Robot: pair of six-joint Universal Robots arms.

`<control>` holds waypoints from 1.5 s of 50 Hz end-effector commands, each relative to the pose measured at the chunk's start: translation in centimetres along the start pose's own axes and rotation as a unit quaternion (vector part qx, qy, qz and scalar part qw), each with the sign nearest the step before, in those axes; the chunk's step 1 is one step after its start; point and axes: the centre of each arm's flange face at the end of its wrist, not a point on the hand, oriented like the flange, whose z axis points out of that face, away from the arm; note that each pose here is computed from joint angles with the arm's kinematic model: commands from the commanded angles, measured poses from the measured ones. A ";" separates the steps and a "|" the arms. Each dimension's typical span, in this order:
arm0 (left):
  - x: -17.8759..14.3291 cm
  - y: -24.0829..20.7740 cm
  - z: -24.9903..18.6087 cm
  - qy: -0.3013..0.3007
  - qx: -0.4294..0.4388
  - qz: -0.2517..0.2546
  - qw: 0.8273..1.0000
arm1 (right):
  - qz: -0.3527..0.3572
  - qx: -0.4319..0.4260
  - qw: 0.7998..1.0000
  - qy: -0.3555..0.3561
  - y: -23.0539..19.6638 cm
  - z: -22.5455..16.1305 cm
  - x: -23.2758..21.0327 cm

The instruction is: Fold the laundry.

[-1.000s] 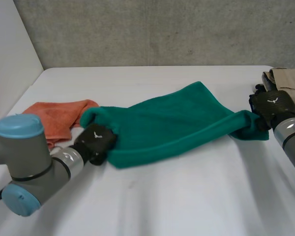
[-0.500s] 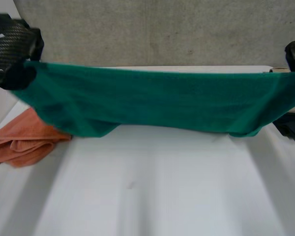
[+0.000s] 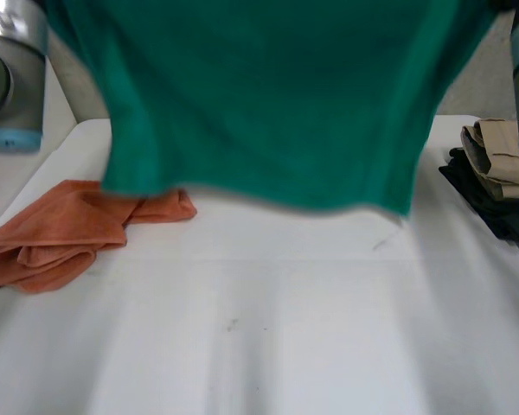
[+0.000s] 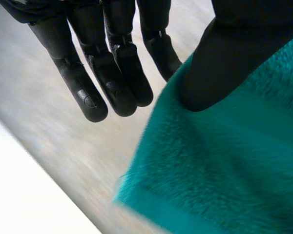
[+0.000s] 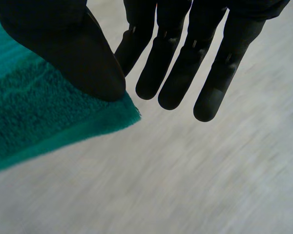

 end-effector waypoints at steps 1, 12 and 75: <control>-0.8 -3.2 0.1 0.007 0.034 -0.061 0.998 | 0.029 0.091 0.995 0.020 -3.5 0.6 0.8; 1.5 2.0 -7.0 0.066 -0.111 -0.047 0.991 | 0.032 -0.027 0.998 -0.052 2.0 -2.7 -1.3; 13.0 9.3 -13.9 0.313 -0.206 0.040 0.926 | -0.086 -0.320 0.921 -0.205 14.0 -12.2 -4.9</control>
